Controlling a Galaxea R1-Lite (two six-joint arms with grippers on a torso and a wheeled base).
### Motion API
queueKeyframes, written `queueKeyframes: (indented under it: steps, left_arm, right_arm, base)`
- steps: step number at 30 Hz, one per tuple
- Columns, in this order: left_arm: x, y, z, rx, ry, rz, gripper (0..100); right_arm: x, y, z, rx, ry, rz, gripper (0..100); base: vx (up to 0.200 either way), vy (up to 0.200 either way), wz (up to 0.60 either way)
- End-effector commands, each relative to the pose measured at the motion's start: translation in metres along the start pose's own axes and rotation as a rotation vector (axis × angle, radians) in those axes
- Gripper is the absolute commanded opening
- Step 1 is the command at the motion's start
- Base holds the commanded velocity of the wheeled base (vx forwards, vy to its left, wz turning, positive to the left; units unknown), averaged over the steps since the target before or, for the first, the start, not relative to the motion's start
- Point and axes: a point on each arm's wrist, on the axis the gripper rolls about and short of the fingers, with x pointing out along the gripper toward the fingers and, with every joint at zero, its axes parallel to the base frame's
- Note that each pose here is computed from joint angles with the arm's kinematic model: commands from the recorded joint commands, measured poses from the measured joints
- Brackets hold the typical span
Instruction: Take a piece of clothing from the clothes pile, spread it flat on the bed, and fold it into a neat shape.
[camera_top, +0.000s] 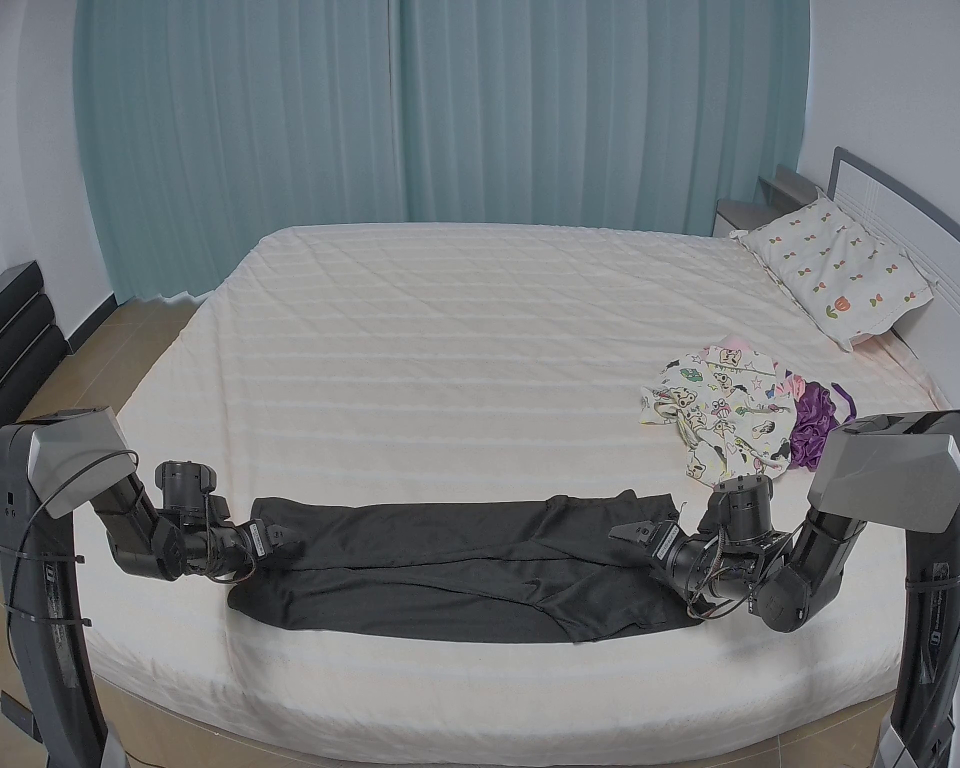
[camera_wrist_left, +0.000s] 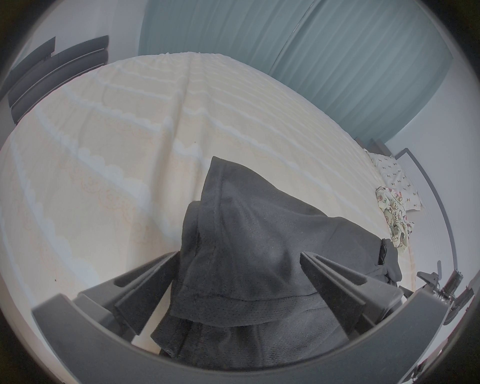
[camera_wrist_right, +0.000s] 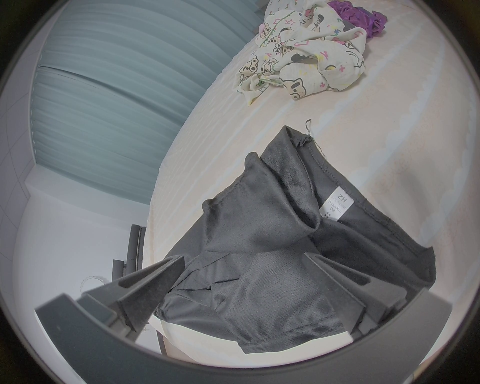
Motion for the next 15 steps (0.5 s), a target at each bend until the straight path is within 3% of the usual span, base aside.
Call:
queueKeyframes:
  steps: [1, 9, 10, 15]
  left_arm:
    - [0.0013, 0.0013, -0.0027, -0.003, 0.009, 0.003, 100]
    - [0.0013, 0.0009, -0.0033, 0.0, 0.011, 0.003, 100]
    - [0.0018, 0.0011, -0.0033, 0.0, 0.011, 0.003, 0]
    - [-0.0001, 0.0002, -0.0022, -0.001, 0.009, 0.005, 0]
  right_arm:
    - [0.0002, -0.0005, -0.0001, 0.0, 0.001, -0.001, 100]
    - [0.0003, -0.0002, -0.0005, -0.001, 0.002, 0.0, 100]
    - [0.0003, -0.0002, -0.0005, -0.001, 0.002, 0.0, 100]
    - [0.0002, -0.0005, -0.0001, 0.0, 0.001, -0.001, 100]
  base:
    - [0.0, 0.0, 0.0]
    - [0.0, 0.0, 0.0]
    - [0.0, 0.0, 0.0]
    - [0.0, 0.0, 0.0]
